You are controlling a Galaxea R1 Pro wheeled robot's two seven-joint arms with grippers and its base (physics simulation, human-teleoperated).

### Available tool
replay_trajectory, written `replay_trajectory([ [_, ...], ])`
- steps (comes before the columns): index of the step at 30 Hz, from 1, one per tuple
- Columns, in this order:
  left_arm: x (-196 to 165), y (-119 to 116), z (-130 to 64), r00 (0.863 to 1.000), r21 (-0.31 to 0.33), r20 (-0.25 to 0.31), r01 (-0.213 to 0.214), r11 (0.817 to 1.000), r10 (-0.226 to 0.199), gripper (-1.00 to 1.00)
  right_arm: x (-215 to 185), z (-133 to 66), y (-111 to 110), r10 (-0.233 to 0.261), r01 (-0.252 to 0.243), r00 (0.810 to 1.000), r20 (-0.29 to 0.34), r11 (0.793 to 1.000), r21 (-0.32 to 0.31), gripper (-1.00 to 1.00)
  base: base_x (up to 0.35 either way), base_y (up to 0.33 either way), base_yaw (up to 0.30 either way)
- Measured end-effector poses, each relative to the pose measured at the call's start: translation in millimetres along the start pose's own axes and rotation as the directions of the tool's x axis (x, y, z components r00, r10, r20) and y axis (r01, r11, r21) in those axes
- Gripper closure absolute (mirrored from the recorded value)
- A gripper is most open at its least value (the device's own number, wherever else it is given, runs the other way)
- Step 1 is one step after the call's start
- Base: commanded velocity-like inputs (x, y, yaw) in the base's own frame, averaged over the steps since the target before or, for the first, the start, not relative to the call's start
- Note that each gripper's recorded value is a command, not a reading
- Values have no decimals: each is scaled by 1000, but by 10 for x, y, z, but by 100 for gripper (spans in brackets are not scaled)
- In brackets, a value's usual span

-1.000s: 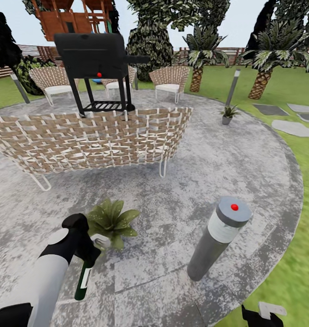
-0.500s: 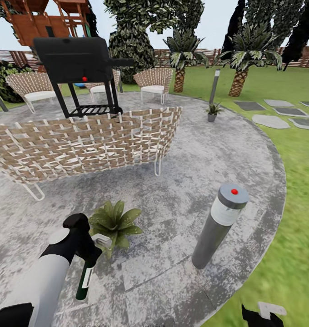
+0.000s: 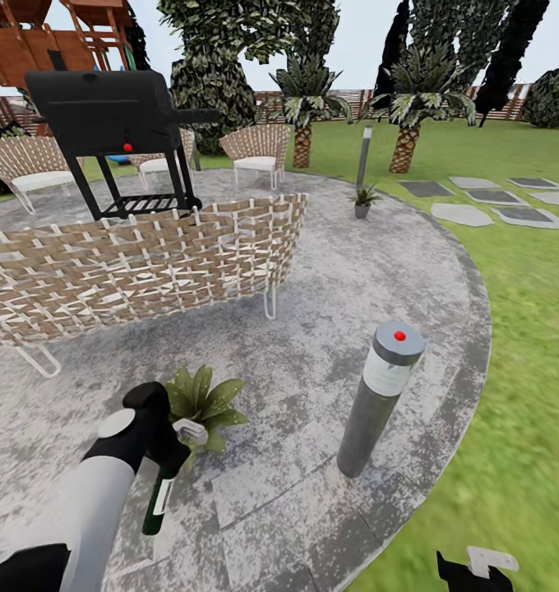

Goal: Pick up the pesticide atomizer in the garden and spray insectifuge to fully cover both potted plants in the garden.

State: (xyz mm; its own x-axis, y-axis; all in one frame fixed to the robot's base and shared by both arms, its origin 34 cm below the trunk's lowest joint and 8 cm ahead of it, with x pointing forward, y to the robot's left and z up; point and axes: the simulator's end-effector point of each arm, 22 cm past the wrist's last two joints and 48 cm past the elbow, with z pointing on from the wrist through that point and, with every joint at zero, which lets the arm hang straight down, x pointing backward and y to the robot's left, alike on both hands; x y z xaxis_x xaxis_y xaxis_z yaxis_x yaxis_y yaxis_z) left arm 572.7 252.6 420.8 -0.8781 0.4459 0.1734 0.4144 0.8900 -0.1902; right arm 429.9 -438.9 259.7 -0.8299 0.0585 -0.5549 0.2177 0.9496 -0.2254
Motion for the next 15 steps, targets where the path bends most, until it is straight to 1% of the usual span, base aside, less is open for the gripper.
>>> replay_trajectory([
  [3, 67, 75, 35, 1000, -31, -16, 5, 1000, -5, 100, 0, 0, 0, 0, 0, 1000, 0, 1000, 0, -100, 0, 0, 0],
  [4, 71, 121, 40, 1000, -52, -16, 7, 999, -8, 100, 0, 0, 0, 0, 0, 1000, 0, 1000, 0, -100, 0, 0, 0],
  [8, -83, 107, 49, 1000, -137, 5, -15, 990, 16, 100, 1, -1, 5, -1, 1, 1000, 0, 1000, -1, -100, 0, 0, 0],
  [11, -226, 13, 1, 999, -144, 29, -27, 989, 32, 100, 6, -2, 16, -5, 5, 1000, -1, 1000, -6, -100, 0, 0, 0],
  [13, -258, 21, -31, 999, -150, 39, -26, 988, 33, 100, 6, -2, 18, -7, 7, 1000, -1, 1000, -7, -100, 0, 0, 0],
  [15, -227, 42, -18, 998, -118, 58, 16, 993, -10, 100, 4, -2, 18, -8, 8, 1000, 0, 1000, -8, -100, -4, 0, 0],
])
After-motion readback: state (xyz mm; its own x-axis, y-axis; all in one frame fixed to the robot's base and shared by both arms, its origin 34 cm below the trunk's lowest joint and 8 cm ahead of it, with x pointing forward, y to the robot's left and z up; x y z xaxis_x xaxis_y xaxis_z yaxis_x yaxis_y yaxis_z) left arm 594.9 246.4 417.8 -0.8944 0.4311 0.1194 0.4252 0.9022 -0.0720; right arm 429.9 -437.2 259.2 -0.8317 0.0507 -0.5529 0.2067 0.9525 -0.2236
